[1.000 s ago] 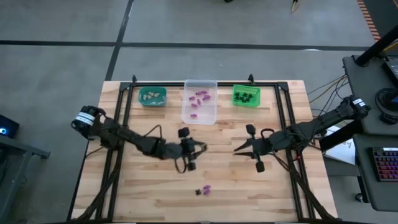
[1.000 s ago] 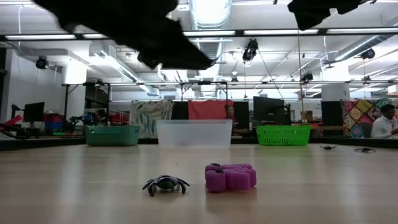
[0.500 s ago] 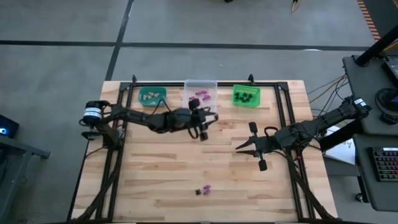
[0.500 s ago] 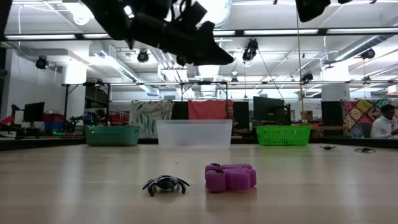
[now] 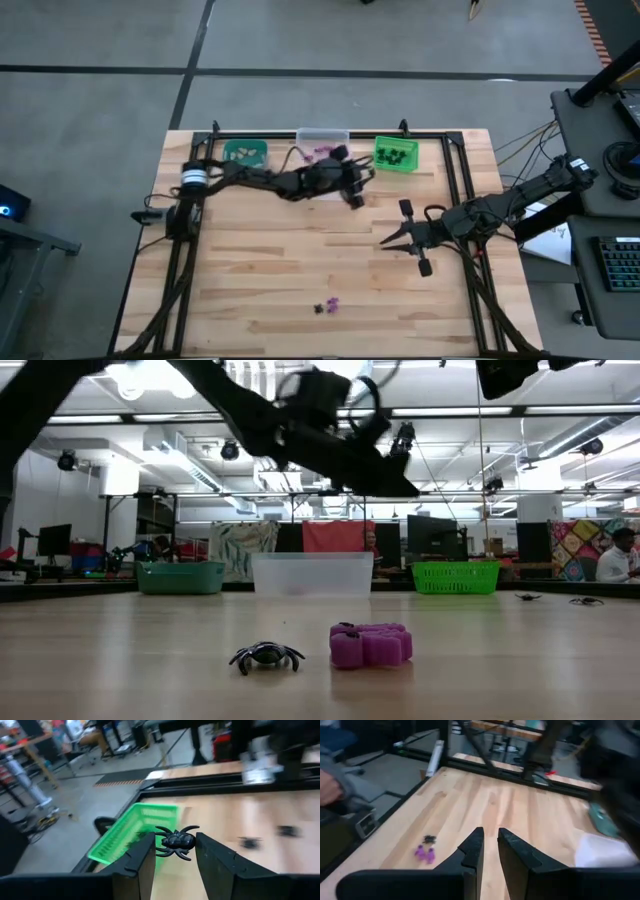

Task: Sort Halloween decoration
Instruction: Put the black spider toy into the green bin

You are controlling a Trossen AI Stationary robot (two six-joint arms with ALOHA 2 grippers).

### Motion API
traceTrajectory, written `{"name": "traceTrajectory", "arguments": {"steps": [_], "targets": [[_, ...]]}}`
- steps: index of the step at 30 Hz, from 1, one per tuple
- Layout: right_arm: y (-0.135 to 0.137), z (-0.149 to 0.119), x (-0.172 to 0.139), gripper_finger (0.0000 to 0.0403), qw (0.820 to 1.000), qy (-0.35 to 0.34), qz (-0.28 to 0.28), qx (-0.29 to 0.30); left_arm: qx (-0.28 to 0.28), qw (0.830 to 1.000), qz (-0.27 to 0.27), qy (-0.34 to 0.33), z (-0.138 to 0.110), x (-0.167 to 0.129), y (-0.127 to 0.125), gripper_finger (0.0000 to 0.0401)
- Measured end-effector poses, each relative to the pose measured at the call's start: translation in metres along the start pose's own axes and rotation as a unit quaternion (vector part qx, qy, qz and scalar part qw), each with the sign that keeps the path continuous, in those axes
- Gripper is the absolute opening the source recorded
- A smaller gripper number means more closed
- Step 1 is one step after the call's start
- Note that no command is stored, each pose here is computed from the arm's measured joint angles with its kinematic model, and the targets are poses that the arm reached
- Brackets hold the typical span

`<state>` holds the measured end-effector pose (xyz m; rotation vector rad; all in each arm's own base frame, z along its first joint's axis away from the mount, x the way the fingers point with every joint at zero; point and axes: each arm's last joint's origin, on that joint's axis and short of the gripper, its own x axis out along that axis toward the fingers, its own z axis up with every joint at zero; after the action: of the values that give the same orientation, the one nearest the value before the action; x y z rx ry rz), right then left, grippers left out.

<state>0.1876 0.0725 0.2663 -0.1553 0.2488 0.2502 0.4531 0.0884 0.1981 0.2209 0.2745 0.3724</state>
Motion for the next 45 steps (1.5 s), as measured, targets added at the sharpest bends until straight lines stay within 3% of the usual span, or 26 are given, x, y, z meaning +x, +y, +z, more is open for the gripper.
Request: {"name": "traceTrajectory", "arguments": {"steps": [9,20,28,39,42,45], "targets": [[0.000,0.003,-0.003,0.0052,1.000,-0.011,0.013,-0.001,-0.006,0.998,0.024,0.052,-0.004,0.072,0.022,0.0116],[0.000,0.005,-0.003,0.0052,1.000,-0.018,0.013,-0.005,-0.013,0.994,0.038,0.099,-0.023,0.113,0.040,0.0116],[0.000,0.005,-0.002,0.0052,1.000,-0.017,0.013,-0.006,-0.029,0.995,0.048,0.083,-0.017,0.118,0.042,0.0128],[0.000,0.004,-0.002,0.0052,1.000,-0.017,0.013,0.000,-0.041,0.994,0.048,0.088,-0.013,0.115,0.041,0.0222],[0.000,0.005,-0.004,0.0052,1.000,-0.019,0.013,-0.003,-0.035,0.994,0.036,0.100,0.007,0.103,0.035,0.0229],[-0.001,0.008,-0.006,0.0052,1.000,-0.029,0.012,0.001,-0.023,0.995,0.018,0.098,0.048,0.078,0.030,0.0229]]}}
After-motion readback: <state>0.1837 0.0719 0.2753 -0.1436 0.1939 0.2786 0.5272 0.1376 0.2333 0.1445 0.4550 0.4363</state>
